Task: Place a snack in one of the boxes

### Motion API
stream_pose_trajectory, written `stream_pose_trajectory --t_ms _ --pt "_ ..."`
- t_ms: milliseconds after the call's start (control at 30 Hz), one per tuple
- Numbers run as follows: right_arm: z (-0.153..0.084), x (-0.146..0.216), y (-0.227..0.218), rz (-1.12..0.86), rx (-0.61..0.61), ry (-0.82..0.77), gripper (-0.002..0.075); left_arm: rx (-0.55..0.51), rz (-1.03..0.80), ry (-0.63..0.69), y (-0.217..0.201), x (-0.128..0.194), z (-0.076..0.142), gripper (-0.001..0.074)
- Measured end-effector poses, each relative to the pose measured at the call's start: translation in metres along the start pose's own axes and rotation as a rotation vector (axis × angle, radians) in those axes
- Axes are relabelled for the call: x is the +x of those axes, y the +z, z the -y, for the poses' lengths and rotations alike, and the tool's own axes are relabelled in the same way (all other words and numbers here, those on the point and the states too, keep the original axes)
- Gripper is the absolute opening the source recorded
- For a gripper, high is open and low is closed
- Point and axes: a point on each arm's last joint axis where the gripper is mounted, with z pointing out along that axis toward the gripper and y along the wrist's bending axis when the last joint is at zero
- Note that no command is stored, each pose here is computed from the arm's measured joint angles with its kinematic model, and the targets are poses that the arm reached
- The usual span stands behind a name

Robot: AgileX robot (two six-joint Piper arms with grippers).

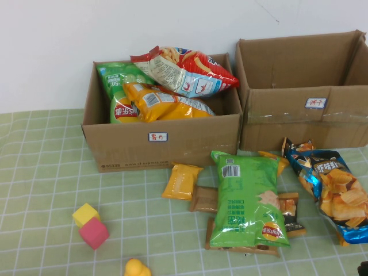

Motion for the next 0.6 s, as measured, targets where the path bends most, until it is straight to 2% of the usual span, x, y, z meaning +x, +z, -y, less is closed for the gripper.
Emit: stream_pose_trajectory --t_ms 600 --pt "0.0 0.0 0.0 0.0 0.0 0.0 -0.0002 -0.003 -0.006 0.002 -0.0002 0.0002 -0.0002 -0.0001"
